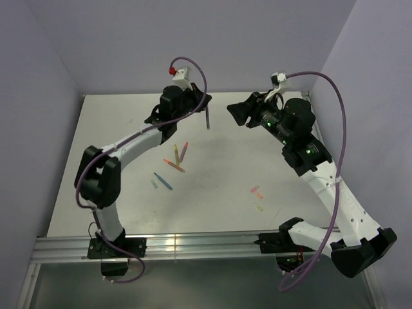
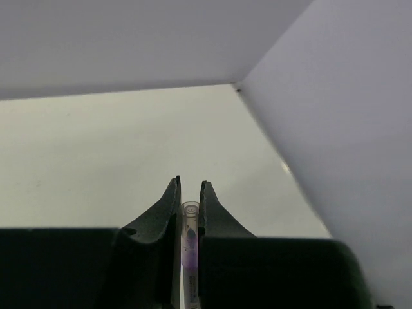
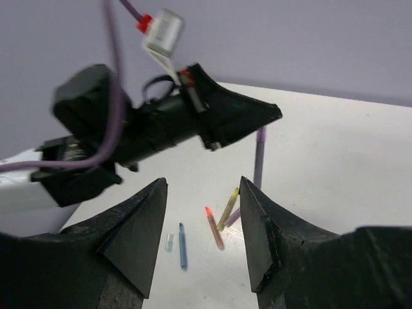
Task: Insert the pens into the pen caps
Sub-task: Place the pen at the center of the board.
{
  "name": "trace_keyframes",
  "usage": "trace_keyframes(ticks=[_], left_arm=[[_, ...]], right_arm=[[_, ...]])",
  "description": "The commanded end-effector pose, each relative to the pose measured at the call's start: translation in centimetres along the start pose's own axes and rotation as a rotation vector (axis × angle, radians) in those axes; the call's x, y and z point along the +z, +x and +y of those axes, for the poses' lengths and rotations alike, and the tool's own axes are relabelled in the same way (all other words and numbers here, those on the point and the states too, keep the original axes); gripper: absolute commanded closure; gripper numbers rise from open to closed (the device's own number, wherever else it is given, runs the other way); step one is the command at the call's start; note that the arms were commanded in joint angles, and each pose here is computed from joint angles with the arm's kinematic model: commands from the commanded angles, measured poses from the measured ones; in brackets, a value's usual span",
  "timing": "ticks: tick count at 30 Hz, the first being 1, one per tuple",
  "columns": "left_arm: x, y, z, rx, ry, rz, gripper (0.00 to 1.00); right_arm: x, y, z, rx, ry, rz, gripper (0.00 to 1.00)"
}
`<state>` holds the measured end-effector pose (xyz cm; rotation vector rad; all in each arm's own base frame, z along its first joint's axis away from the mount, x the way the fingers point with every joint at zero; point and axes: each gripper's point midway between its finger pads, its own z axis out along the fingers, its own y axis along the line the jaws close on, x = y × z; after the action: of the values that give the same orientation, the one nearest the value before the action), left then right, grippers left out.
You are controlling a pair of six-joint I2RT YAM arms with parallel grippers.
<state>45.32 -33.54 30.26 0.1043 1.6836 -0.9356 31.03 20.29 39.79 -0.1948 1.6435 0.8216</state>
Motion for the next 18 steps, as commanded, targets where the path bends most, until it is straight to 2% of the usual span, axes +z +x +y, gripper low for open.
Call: trace_keyframes(ticks=[1, 3, 4, 6, 7, 8, 13, 18], left_arm=[[3.0, -0.4, 3.0, 0.072, -0.12, -0.068, 1.0], [5.1, 2.7, 5.6, 0.076, -0.183, -0.003, 1.0], [6.1, 2.0, 5.6, 0.08, -0.186, -0.016, 1.0], [7.7, 5.3, 8.0, 0.07, -0.24, 0.05, 1.0], [8.5, 4.4, 7.7, 0.068, -0.238, 0.033, 1.0], [9.2, 6.0, 9.0, 0.071, -0.263, 0.06, 1.0], [11.4, 8.5, 11.3, 0.06, -0.352, 0.141, 1.0], [11.4, 11.3, 13.5, 0.056, -0.426, 0.236, 0.97]], right_arm=[[-0.8, -0.2, -1.8, 0.02, 0.103, -0.034, 0.43], [-0.9, 0.2, -1.9, 0.023, 0.109, -0.022, 0.43], [-0.8, 0.5, -2.1, 0.028, 0.115, -0.015, 0.43], [-0.7, 0.9, -2.3, 0.026, 0.119, 0.001, 0.43], [-0.7, 1.1, -2.4, 0.028, 0.124, 0.008, 0.43], [-0.8, 1.3, -2.6, 0.025, 0.133, 0.01, 0.43], [-0.8, 1.5, -3.3, 0.007, 0.165, 0.016, 0.41], [-0.4, 1.9, -3.3, 0.011, 0.151, 0.027, 0.41]])
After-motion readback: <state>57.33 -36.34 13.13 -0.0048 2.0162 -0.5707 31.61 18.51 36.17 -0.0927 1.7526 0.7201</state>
